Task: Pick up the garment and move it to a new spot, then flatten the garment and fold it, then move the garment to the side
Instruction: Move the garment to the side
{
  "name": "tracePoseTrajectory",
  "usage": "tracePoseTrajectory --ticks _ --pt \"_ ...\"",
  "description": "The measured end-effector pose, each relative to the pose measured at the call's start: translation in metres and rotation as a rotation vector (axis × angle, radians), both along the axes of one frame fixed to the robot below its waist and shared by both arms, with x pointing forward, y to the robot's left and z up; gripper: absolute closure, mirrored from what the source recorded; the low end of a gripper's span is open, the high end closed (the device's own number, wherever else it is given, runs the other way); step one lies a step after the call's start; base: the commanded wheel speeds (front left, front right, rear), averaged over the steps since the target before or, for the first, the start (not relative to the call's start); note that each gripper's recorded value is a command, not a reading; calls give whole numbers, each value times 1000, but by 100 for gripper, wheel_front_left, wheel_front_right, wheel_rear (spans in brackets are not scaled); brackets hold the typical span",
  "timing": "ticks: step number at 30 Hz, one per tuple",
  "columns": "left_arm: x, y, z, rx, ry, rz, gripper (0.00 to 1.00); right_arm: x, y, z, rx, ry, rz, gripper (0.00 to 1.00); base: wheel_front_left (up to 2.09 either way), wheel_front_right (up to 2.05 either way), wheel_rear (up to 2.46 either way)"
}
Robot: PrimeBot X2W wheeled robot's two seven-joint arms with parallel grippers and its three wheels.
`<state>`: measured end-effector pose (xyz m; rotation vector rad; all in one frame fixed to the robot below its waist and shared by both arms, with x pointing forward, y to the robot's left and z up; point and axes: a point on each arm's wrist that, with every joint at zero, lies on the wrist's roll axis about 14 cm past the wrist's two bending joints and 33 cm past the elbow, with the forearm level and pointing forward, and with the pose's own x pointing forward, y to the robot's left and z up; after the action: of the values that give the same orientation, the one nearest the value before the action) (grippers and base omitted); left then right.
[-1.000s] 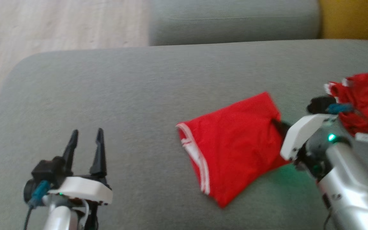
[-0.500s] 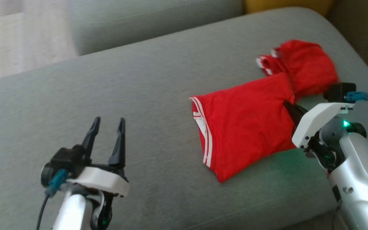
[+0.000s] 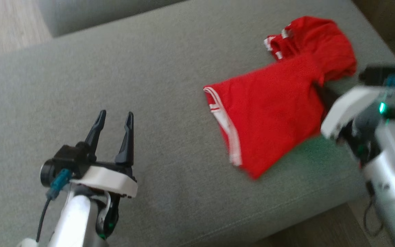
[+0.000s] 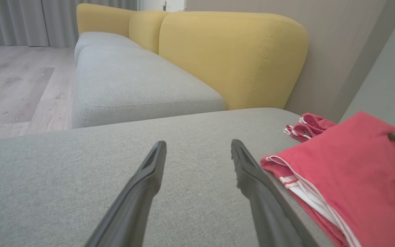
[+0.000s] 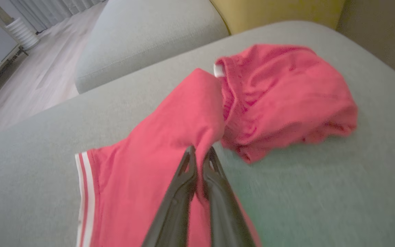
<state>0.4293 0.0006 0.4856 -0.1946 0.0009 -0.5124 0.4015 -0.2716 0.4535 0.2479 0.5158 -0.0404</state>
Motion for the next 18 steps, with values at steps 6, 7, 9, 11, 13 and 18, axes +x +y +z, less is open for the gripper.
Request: tracePoseTrajectory --ticks 6,7,9,11,13,18 --pt "18 9 -23 23 36 14 0 69 -2 42 -79 -92 57 100 0 0 0" --pt "21 11 -26 26 42 16 0 79 -5 46 -90 -103 56 100 0 0 0" --pt "27 14 -35 36 53 21 0 94 -15 50 -113 -105 46 100 0 0 0" --pt "31 16 -43 41 68 23 0 103 -29 46 -140 -83 25 100 0 0 0" --pt "34 17 -51 44 82 24 0 108 -45 42 -157 -62 -6 100 0 0 0" --pt "37 14 -66 48 112 10 0 103 -90 27 -225 23 -95 100 0 0 0"
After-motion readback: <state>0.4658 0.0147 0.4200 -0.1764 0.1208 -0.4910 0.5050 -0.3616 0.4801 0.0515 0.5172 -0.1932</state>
